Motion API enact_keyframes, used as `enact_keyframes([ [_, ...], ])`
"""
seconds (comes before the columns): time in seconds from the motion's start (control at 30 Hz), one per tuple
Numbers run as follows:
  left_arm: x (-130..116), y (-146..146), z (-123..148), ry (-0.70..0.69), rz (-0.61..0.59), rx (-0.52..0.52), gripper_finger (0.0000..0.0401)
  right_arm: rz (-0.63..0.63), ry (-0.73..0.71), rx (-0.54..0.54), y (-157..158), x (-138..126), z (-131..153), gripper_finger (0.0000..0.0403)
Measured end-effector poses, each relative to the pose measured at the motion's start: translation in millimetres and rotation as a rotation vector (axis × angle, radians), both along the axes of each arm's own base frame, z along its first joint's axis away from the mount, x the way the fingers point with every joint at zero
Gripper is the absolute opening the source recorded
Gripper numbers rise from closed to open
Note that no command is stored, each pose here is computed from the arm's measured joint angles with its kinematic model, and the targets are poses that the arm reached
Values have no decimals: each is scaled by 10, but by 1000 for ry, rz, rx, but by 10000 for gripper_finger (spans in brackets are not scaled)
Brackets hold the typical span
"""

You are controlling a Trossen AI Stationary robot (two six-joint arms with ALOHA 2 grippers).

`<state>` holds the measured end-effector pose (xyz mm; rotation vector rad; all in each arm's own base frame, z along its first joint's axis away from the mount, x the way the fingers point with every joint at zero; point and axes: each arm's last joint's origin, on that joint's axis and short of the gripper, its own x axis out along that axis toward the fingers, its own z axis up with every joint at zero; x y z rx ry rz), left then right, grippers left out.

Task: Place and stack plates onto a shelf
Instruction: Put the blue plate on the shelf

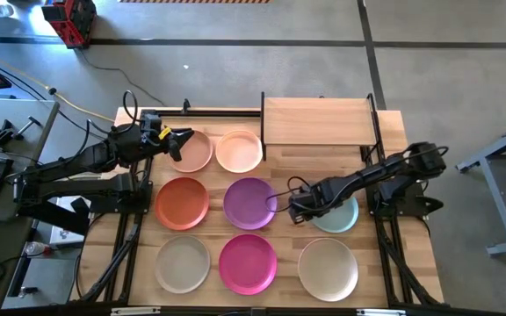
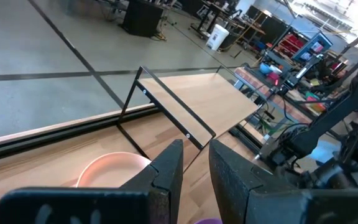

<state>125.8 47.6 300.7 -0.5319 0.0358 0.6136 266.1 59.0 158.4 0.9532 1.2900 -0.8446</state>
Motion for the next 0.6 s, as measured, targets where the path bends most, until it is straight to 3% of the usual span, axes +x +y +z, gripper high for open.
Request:
enact_keyframes([
  [0.23, 0, 0, 0, 0, 0, 0, 67, 22, 13, -1, 68, 46, -123, 105],
  [0.47, -3, -1, -11, 12, 0, -3, 67, 22, 15, 3, 67, 46, -119, 11],
  [0.6, -7, -2, -33, 34, 0, -10, 67, 24, 22, 19, 71, 41, -117, 13],
])
